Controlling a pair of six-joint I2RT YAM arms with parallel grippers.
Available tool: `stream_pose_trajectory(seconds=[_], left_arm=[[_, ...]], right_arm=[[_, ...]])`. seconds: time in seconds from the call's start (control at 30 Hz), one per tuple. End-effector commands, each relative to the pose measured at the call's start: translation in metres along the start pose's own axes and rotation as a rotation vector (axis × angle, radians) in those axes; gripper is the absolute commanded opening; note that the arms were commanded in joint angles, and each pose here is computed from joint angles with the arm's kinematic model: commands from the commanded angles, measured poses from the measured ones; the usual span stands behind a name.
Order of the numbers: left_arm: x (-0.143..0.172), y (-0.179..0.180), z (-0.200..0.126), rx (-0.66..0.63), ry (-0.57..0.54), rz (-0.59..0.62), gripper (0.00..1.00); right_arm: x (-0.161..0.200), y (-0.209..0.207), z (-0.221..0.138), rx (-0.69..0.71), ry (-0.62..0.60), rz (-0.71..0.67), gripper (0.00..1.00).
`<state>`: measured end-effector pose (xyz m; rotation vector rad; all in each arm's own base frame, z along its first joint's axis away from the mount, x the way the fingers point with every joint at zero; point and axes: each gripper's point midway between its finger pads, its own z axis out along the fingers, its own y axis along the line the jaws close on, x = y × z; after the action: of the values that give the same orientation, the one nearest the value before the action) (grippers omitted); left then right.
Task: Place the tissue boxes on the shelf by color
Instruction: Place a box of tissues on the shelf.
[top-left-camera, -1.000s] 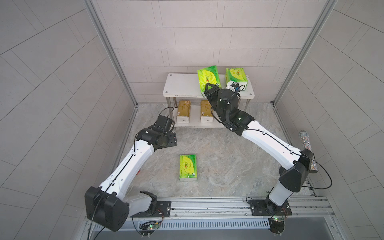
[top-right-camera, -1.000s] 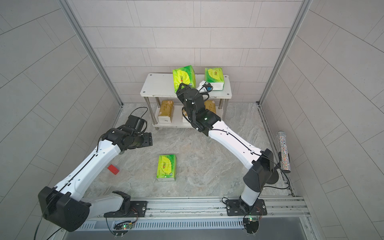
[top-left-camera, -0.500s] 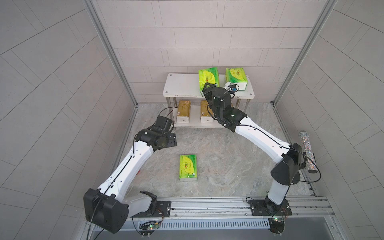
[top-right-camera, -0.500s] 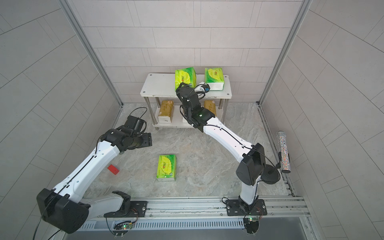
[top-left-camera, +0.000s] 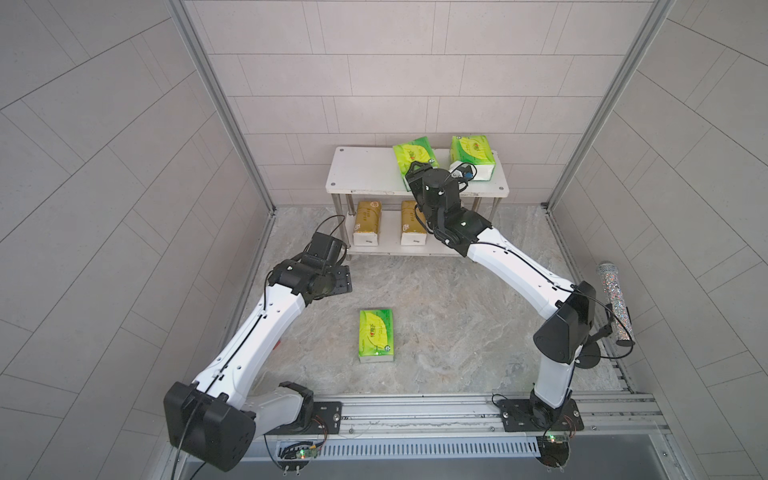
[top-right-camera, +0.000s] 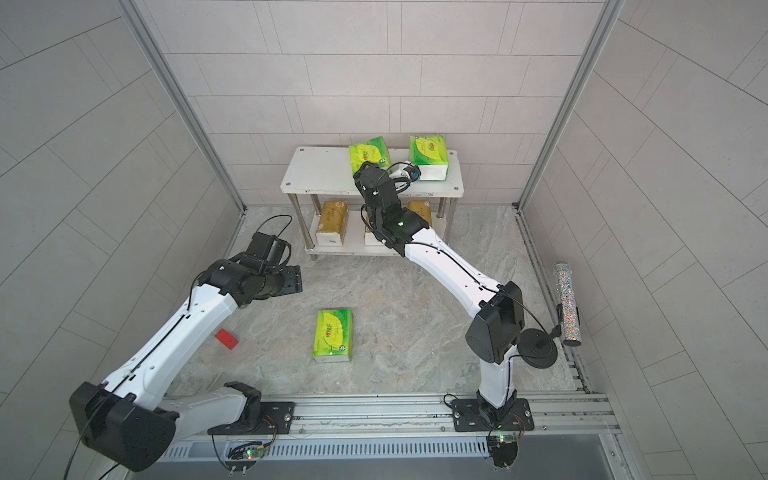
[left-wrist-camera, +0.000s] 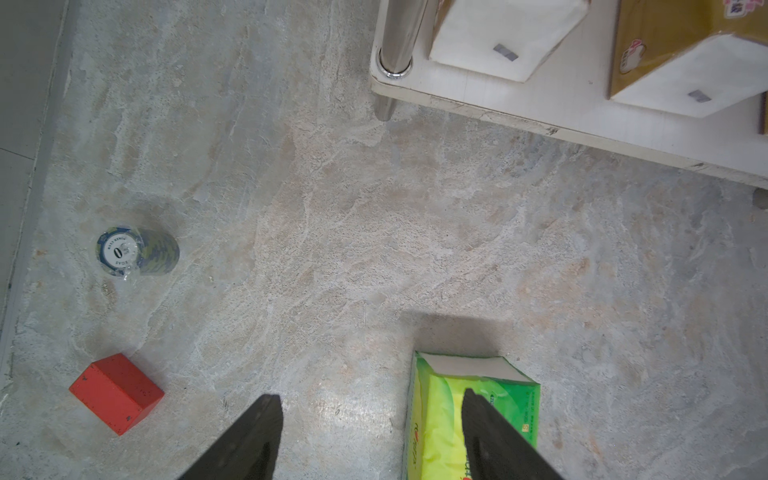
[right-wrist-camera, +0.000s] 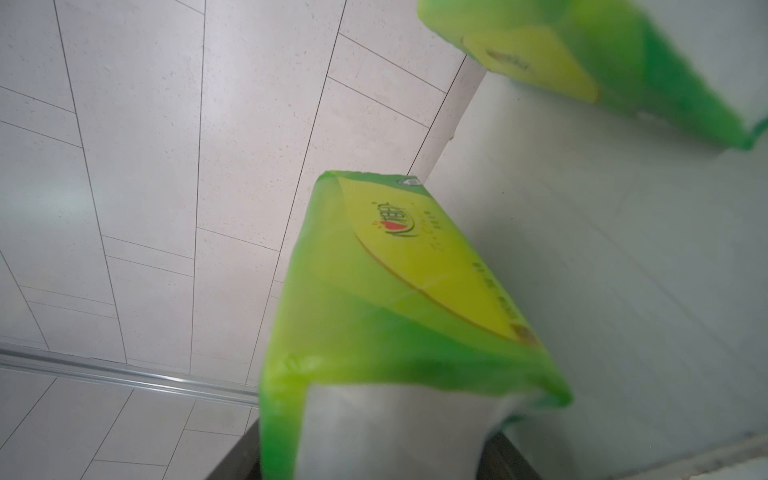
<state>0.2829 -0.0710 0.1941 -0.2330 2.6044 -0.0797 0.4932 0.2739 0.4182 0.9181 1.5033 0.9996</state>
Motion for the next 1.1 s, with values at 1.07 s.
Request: stream_pose_trajectory(seconds=[1.07], left_arm=[[-0.036, -0.015, -0.035, 0.064, -0.099, 0.003, 0.76]], right_arm=[[-0.003, 0.022, -0.071, -0.048, 0.269, -0.284, 0.85]])
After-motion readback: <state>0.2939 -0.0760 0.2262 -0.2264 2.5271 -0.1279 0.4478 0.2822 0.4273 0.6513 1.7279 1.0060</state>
